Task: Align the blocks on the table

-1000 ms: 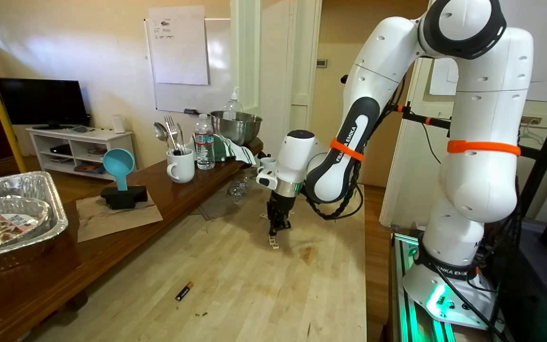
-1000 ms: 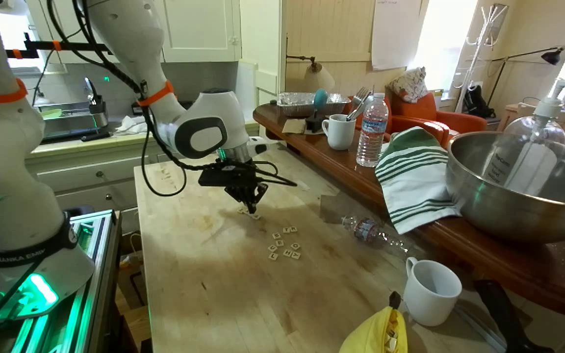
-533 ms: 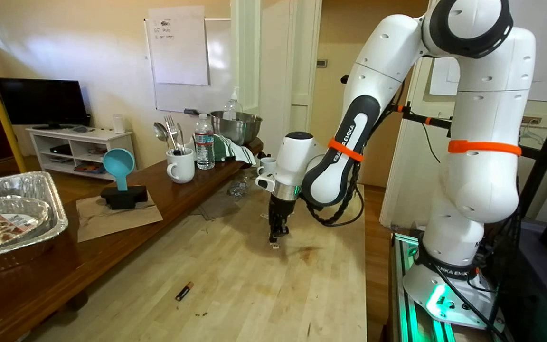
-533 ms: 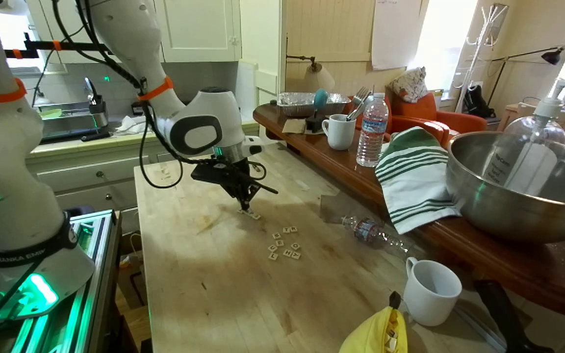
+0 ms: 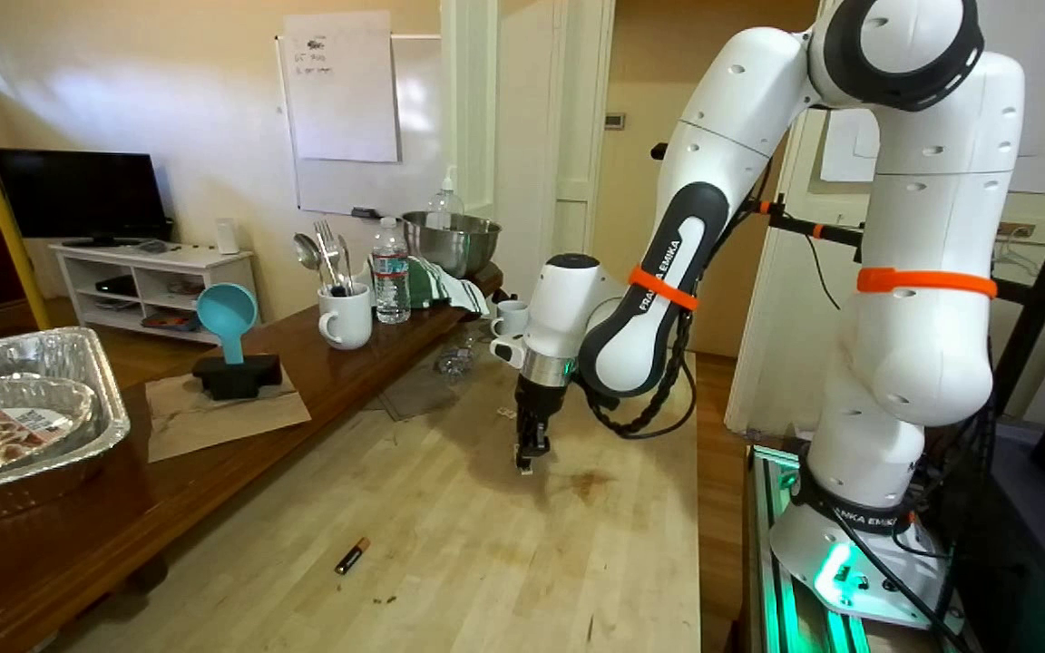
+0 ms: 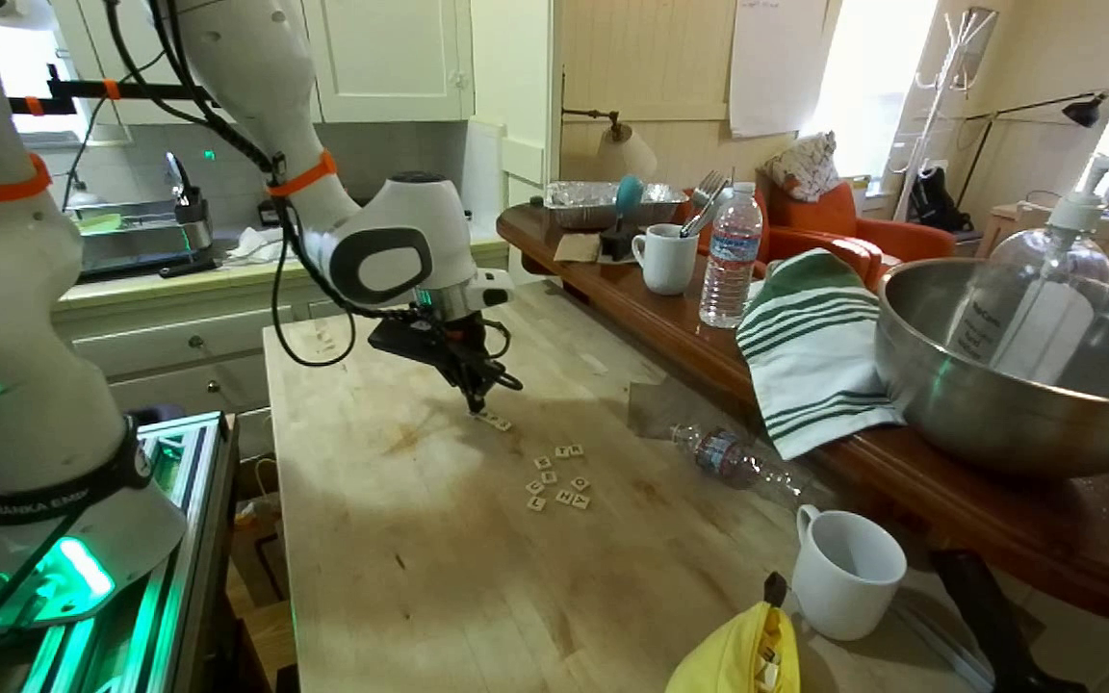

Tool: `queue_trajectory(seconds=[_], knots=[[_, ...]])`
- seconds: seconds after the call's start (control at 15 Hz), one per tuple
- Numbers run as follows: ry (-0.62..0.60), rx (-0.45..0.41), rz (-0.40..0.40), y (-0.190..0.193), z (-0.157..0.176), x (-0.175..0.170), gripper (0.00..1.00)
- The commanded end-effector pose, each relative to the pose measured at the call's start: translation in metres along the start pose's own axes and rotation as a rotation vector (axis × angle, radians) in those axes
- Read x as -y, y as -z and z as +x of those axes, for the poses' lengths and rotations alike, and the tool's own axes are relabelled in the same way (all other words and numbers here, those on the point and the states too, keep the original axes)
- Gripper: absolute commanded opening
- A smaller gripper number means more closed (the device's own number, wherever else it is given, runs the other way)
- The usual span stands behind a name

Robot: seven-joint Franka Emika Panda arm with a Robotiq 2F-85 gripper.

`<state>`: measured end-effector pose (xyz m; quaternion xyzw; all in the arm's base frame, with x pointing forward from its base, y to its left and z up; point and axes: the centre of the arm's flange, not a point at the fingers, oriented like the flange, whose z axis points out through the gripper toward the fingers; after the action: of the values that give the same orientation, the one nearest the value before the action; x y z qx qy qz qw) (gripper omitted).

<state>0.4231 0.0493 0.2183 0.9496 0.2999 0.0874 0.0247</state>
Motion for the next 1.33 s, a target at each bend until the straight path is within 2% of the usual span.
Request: queue_trajectory(seconds=[0.0, 1.27], knots=[[-0.042, 0.014, 0.009, 0.008, -0.004, 0.007, 0.00], [-0.097, 0.015, 0.008, -0.002, -0.004, 0.006, 0.00]])
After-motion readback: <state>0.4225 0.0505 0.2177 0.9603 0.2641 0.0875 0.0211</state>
